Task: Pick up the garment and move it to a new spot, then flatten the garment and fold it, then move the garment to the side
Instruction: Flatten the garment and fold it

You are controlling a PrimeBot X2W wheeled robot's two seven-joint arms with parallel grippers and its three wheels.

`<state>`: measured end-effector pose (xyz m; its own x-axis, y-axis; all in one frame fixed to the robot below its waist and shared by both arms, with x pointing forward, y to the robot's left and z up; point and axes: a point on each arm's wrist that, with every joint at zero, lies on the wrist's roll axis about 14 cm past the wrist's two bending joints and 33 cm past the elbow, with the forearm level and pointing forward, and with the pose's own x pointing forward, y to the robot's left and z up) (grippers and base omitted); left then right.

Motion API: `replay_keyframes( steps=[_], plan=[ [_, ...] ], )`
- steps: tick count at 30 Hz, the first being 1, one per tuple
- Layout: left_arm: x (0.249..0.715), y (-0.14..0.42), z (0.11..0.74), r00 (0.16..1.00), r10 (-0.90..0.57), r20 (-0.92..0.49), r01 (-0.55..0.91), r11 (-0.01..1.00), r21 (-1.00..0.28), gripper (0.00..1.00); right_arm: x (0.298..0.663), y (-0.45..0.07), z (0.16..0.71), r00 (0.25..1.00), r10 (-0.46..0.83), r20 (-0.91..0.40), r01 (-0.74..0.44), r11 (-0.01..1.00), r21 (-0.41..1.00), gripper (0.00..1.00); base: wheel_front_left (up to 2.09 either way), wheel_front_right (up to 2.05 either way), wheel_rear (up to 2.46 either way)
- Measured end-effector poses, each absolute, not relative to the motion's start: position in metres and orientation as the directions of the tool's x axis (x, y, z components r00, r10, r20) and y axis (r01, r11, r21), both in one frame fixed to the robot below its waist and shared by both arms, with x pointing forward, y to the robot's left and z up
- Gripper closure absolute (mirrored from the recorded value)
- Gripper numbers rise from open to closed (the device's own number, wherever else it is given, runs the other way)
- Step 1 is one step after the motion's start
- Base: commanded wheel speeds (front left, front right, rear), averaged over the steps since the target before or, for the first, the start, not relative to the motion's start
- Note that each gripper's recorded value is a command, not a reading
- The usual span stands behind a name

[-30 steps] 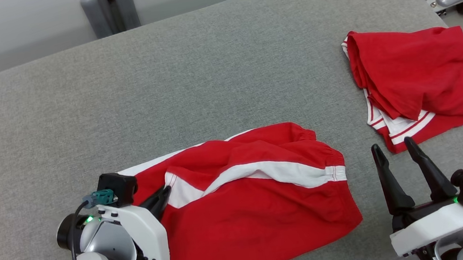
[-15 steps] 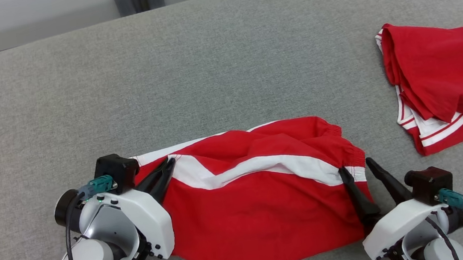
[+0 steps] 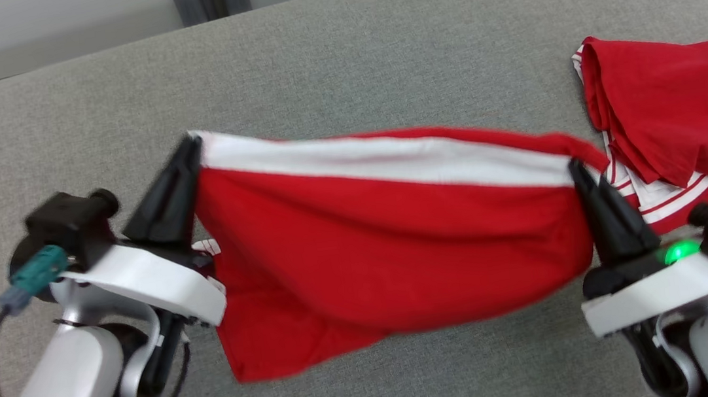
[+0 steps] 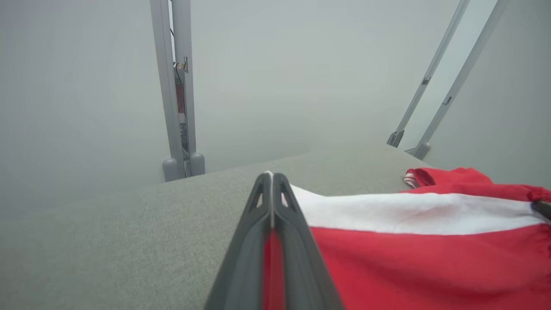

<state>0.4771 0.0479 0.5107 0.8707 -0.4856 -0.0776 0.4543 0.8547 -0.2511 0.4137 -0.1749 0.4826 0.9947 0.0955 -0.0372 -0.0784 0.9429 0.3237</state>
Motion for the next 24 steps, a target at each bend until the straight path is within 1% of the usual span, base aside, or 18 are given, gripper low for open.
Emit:
replay_keyframes(
  steps=[3,7,10,14,19,22,24],
  plan=[
    [0.488,0.062,0.553,0.9,-0.431,0.067,0.435,0.874,-0.217,1.0,0.428,-0.177,0.529,0.989,0.101,0.107,-0.13,0.943,0.307,1.0,0.0,0.0,0.0],
    [0.491,0.079,0.616,0.896,-0.349,0.274,0.407,0.893,-0.194,1.0,0.44,-0.173,0.582,0.958,0.125,0.258,-0.206,0.927,0.314,1.0,0.0,0.0,0.0],
    [0.484,0.091,0.668,0.855,-0.286,0.433,0.39,0.904,-0.173,1.0,0.448,-0.168,0.617,0.925,0.157,0.345,-0.266,0.918,0.294,1.0,0.0,0.0,0.0],
    [0.466,0.106,0.733,0.757,-0.228,0.612,0.369,0.923,-0.112,1.0,0.455,-0.16,0.655,0.88,0.197,0.432,-0.332,0.906,0.263,1.0,0.0,0.0,0.0],
    [0.444,0.115,0.791,0.646,-0.212,0.733,0.347,0.937,-0.034,1.0,0.459,-0.151,0.687,0.836,0.24,0.493,-0.38,0.902,0.205,1.0,0.0,0.0,0.0],
    [0.437,0.112,0.808,0.615,-0.231,0.754,0.353,0.936,-0.001,1.0,0.461,-0.146,0.694,0.827,0.256,0.501,-0.396,0.898,0.195,1.0,0.0,0.0,0.0],
    [0.438,0.106,0.812,0.61,-0.255,0.751,0.365,0.931,0.02,1.0,0.465,-0.145,0.694,0.828,0.26,0.496,-0.398,0.897,0.194,1.0,0.0,0.0,0.0]
  ],
)
